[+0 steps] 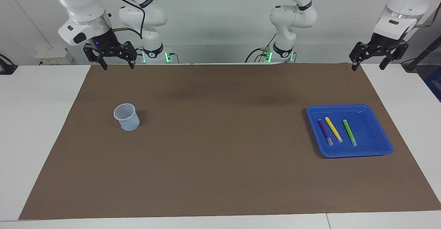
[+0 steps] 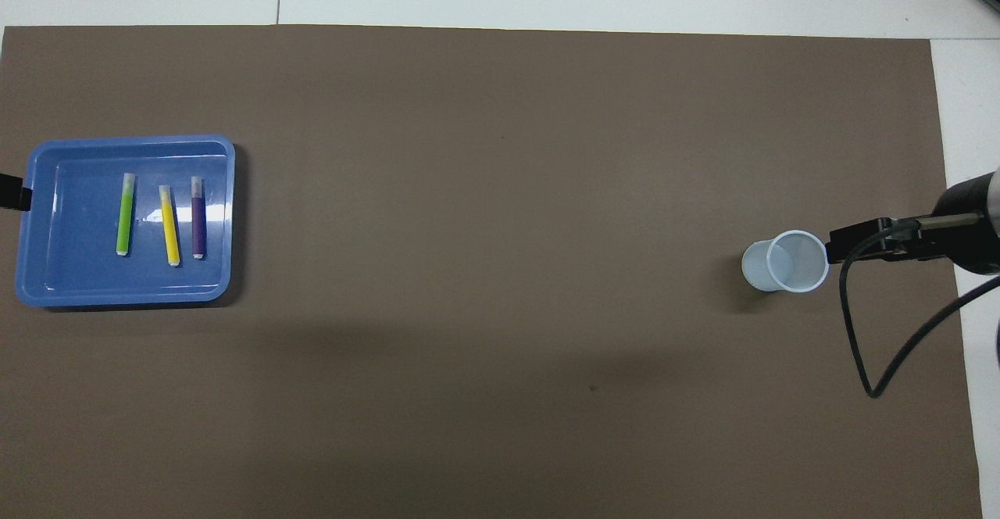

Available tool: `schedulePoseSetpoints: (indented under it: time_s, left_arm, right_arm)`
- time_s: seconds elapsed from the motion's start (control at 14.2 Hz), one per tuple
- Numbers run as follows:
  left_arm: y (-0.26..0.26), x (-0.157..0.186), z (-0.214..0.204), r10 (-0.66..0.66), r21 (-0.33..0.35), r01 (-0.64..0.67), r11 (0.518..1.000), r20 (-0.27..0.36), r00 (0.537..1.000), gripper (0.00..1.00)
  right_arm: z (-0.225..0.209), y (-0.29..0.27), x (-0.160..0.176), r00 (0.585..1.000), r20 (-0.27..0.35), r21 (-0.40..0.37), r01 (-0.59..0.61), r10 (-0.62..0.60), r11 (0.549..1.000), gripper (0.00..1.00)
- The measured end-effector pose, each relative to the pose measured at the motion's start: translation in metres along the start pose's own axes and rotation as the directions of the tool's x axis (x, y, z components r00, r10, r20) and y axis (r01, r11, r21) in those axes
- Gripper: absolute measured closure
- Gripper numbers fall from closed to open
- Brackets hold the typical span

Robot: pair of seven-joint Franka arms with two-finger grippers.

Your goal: Right arm passes pens to left for tray arrangement

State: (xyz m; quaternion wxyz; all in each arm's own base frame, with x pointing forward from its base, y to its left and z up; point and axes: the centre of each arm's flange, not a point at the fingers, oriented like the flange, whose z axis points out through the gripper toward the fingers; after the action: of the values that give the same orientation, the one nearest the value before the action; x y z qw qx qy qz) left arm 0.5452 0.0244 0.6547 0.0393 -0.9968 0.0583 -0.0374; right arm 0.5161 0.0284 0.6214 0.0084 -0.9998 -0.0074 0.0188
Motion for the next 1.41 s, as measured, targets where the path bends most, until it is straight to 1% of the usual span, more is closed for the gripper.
schedulePoseSetpoints:
  time_s: [0.28, 0.42, 0.77, 1.13, 1.41]
  left_arm:
    - [0.007, 0.002, 0.015, 0.013, -0.003, -0.013, 1.000, 0.029, 0.999, 0.00]
    - [0.010, 0.004, 0.020, 0.018, -0.004, -0.018, 1.000, 0.038, 0.999, 0.00]
    - [0.018, 0.005, 0.044, 0.033, -0.008, -0.033, 0.999, 0.072, 0.997, 0.00]
    - [0.017, 0.005, 0.047, 0.030, -0.012, -0.029, 0.999, 0.079, 0.996, 0.00]
    - [0.019, 0.005, 0.047, 0.028, -0.039, -0.025, 0.999, 0.076, 0.997, 0.00]
  right_arm:
    - [0.001, 0.000, 0.000, 1.000, 0.008, 0.000, 0.000, 0.000, 1.000, 0.00]
    - [0.003, -0.001, -0.002, 1.000, 0.024, -0.001, 0.003, -0.003, 1.000, 0.00]
    - [0.004, -0.001, -0.004, 0.999, 0.039, -0.021, 0.005, -0.004, 1.000, 0.00]
    - [0.004, -0.001, -0.004, 0.999, 0.039, -0.021, 0.005, -0.004, 1.000, 0.00]
    - [0.004, -0.001, -0.004, 0.999, 0.039, -0.021, 0.006, -0.005, 1.000, 0.00]
